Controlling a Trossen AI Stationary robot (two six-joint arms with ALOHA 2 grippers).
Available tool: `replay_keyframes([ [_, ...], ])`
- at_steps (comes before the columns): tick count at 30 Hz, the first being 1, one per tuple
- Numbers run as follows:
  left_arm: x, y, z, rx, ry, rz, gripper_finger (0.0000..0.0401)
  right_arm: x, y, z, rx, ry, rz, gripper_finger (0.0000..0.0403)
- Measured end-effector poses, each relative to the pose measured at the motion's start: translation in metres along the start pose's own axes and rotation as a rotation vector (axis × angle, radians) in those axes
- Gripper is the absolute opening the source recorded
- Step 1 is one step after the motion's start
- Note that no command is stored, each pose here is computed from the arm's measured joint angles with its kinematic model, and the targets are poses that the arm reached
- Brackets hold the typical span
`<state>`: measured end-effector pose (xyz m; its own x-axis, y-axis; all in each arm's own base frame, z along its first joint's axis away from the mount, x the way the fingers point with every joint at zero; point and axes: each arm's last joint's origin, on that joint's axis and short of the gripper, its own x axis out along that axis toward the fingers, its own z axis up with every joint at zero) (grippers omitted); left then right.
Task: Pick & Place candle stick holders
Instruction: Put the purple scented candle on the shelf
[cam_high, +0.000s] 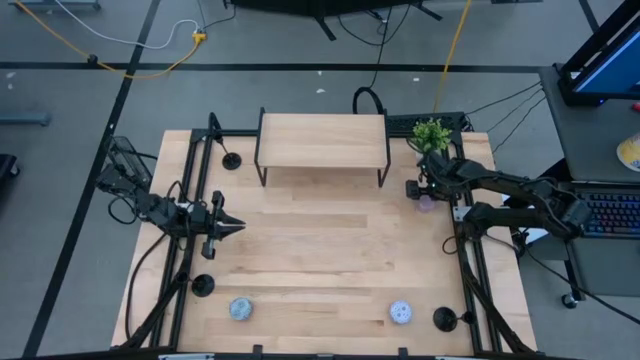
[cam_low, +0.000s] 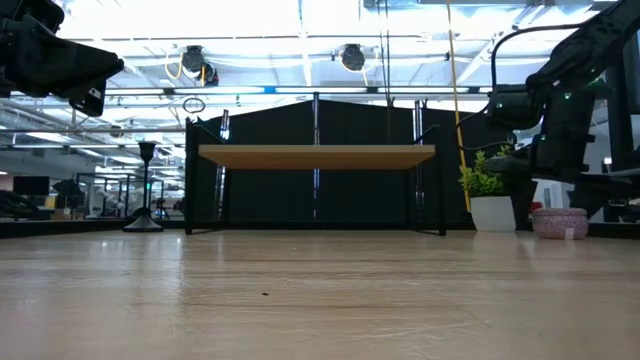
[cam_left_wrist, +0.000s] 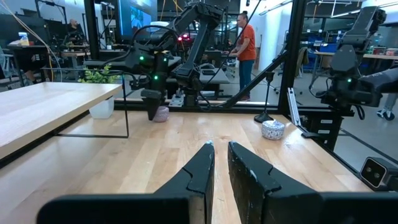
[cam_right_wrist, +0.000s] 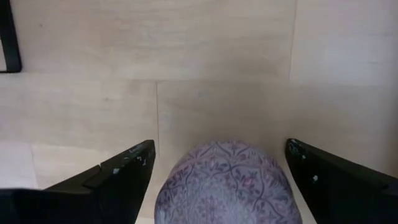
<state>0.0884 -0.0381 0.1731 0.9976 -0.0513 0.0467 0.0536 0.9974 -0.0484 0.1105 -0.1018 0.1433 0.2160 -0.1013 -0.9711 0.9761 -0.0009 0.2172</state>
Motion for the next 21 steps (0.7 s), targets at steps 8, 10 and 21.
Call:
replay_keyframes([
  [8, 0.0000, 0.0000, 0.0000, 0.000, 0.000, 0.000, 0.0051, 0.0004, 0.0013, -0.0042, -0.014, 0.018, -0.010, 0.0357],
  [10, 0.0000, 0.0000, 0.0000, 0.000, 0.000, 0.000, 0.0051, 0.0004, 0.0015, -0.0053, -0.012, 0.023, -0.014, 0.0357],
  [21, 0.0000, 0.0000, -0.0001, -0.001, 0.000, 0.000, 0.0051, 0.0008, 0.0009, -0.0103, 0.024, 0.050, -0.041, 0.0342],
])
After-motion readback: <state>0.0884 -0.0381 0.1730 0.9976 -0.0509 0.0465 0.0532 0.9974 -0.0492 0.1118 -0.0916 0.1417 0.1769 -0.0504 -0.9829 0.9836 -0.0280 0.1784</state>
